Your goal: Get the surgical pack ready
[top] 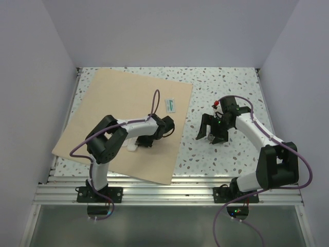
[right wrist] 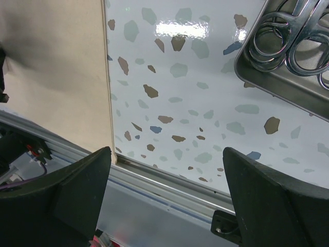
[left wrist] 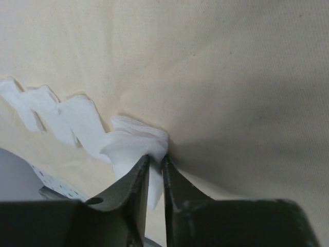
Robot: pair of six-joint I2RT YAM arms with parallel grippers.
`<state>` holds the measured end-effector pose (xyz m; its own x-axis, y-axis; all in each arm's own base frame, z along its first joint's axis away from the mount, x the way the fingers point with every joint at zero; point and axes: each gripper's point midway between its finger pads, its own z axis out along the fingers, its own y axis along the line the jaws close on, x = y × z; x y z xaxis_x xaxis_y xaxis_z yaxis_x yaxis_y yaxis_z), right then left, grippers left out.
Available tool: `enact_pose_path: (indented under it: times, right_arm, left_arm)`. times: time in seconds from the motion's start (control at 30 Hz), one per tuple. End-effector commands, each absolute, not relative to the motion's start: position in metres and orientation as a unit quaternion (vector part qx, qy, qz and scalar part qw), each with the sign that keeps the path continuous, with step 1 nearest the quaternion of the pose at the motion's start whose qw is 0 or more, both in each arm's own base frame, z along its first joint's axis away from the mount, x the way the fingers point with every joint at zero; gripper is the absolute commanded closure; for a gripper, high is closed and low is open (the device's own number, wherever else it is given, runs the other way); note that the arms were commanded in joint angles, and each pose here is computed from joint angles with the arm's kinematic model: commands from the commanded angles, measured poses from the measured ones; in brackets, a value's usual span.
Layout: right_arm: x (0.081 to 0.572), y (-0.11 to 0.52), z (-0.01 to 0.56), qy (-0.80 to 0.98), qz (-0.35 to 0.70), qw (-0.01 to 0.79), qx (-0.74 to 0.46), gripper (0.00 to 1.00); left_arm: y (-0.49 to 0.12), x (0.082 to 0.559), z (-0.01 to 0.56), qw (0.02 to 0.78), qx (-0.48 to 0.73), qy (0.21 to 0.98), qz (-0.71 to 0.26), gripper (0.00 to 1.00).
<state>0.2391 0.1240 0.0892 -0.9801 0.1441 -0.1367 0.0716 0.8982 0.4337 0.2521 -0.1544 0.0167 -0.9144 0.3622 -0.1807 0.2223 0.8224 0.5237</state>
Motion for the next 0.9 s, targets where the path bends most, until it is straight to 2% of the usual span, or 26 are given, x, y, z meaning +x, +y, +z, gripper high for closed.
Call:
enact_pose_path:
  times: [0.0,0.37,0.6,0.87]
  right_arm:
    - [0.244,0.125,0.098,0.969,0.223,0.097,0.051,0.06]
    - [0.246,0.124,0.1,0.968,0.223,0.099,0.052,0.05]
    - [0.243,0.124,0.096,0.969,0.221,0.093,0.051,0.05]
    - [0.246,0.124,0.099,0.97,0.221,0.094,0.048,0.05]
  left_arm:
    - [-0.151,0.268,0.019,0.162,0.147,0.938,0.269,0.76]
    - [-0.156,0.269,0.01,0.152,0.155,0.945,0.243,0.73]
    - [-0.166,0.267,0.017,0.153,0.151,0.955,0.203,0.64]
    - [-0.17,0.262,0.007,0.138,0.157,0.964,0.163,0.64]
